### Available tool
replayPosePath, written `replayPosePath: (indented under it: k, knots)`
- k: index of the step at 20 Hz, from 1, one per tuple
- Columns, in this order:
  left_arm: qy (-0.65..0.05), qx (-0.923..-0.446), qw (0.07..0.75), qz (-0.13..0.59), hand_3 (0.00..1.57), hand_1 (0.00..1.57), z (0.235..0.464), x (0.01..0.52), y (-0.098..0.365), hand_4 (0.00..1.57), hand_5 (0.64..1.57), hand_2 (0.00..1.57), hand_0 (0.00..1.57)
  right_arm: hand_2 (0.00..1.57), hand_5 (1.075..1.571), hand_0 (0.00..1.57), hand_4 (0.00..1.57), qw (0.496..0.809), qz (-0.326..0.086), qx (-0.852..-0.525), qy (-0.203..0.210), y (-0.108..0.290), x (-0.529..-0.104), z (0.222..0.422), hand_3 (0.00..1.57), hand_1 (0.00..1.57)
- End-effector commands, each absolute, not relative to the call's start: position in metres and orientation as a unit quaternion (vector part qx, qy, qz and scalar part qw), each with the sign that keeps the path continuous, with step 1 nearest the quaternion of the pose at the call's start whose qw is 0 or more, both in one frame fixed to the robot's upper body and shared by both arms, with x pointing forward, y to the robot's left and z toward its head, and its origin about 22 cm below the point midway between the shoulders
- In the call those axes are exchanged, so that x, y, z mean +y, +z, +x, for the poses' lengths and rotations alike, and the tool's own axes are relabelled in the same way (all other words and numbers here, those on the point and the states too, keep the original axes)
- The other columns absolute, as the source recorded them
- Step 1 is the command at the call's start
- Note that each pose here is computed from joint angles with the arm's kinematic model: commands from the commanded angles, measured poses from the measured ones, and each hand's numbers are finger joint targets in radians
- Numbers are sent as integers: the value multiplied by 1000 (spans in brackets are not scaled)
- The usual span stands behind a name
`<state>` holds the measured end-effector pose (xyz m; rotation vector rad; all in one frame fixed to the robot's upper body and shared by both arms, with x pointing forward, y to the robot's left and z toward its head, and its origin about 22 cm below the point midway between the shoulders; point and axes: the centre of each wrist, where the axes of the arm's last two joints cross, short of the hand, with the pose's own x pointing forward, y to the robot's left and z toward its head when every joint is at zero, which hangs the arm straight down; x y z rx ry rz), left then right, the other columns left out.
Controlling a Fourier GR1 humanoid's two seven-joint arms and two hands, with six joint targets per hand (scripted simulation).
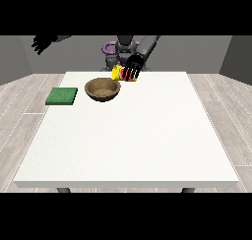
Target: Pick the cup and pour the ball into the bowl, then pick the bowl and place it on the pad
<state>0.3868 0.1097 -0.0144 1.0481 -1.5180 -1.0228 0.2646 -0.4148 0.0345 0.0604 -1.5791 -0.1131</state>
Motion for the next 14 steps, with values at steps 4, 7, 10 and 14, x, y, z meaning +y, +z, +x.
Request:
replayPosePath:
  k: [4, 7, 10, 14]
  knots:
    - [-503, -543, 428, 519, 1571, 1351, 394, 69, 10, 1364, 1563, 1571, 1351, 0, 1554, 0, 691, 718, 39, -693, -52, 29, -411, 276, 127, 0]
    - [-534, -521, 347, 568, 1571, 1487, 393, 59, 15, 1191, 1561, 1571, 1487, 0, 1555, 0, 697, 710, 37, -702, -50, 18, -408, 275, 250, 0]
    - [-546, -490, 308, 606, 1571, 1396, 401, 45, 37, 1038, 1571, 1571, 1396, 0, 1554, 0, 691, 703, 44, -708, -50, 21, -404, 283, 265, 0]
    - [-591, -455, 276, 607, 1548, 410, 382, 24, 39, 1019, 1571, 1341, 410, 0, 1553, 0, 690, 710, 45, -701, -47, 15, -377, 301, 328, 0]
